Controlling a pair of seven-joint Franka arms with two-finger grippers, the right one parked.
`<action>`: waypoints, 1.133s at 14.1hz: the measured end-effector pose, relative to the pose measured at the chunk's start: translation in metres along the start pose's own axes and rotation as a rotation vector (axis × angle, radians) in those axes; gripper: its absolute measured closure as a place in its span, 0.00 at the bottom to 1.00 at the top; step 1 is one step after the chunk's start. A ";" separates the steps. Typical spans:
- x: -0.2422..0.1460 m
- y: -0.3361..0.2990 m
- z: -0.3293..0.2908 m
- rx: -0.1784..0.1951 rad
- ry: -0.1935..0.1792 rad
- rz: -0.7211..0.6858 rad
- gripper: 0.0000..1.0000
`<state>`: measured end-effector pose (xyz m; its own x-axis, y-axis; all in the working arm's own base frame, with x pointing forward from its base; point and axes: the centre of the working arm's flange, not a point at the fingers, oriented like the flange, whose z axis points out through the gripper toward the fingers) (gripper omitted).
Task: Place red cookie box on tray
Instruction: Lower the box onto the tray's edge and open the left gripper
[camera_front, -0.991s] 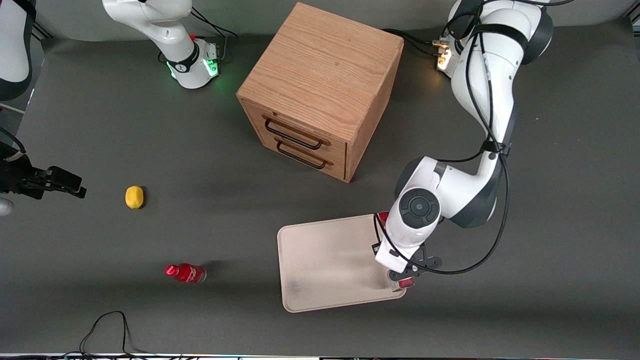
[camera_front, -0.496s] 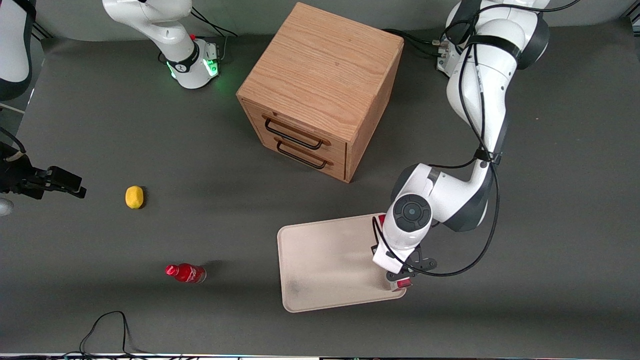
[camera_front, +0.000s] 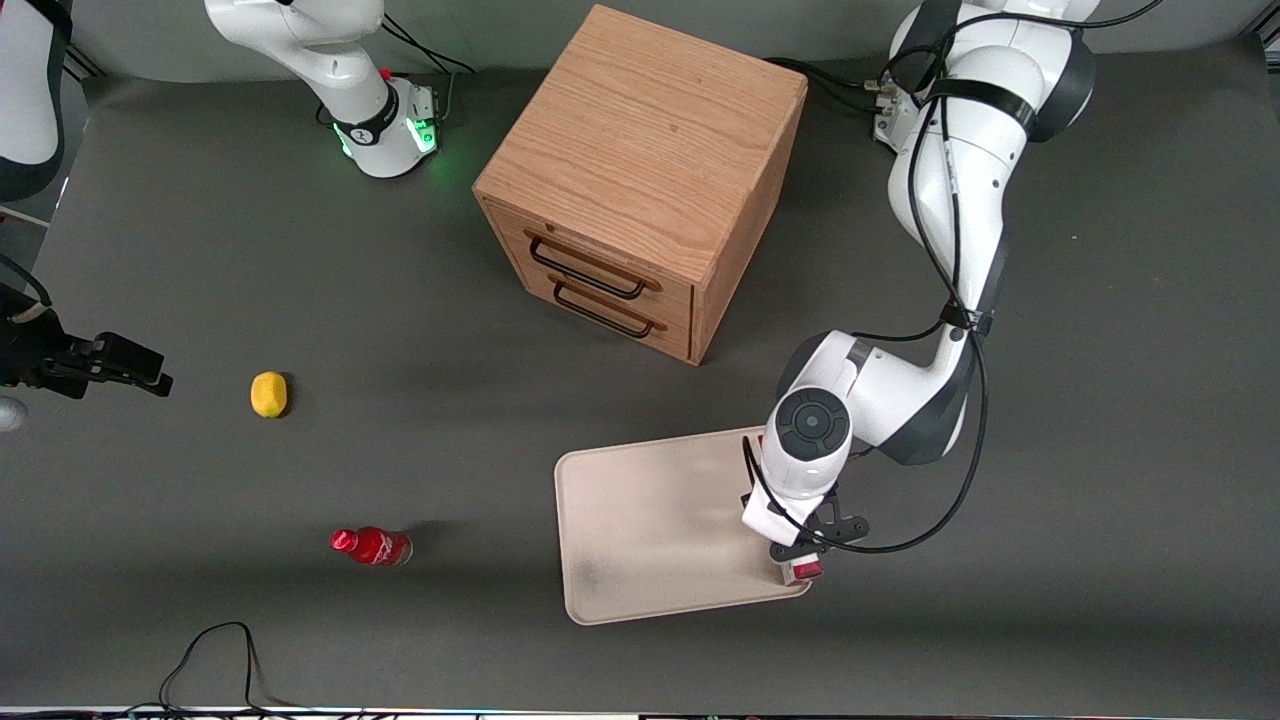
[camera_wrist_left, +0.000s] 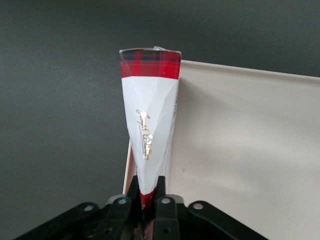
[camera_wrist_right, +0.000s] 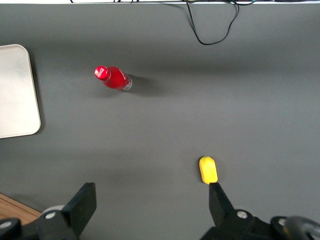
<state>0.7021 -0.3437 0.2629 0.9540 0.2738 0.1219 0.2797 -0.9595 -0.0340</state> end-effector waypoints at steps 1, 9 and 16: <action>0.000 0.000 -0.001 -0.002 0.003 -0.001 0.69; 0.007 0.001 -0.032 -0.022 0.028 -0.019 0.00; 0.014 -0.011 -0.077 -0.007 0.014 -0.045 0.00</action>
<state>0.7043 -0.3343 0.3414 0.9390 0.3156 0.1368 0.3214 -0.9467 -0.0215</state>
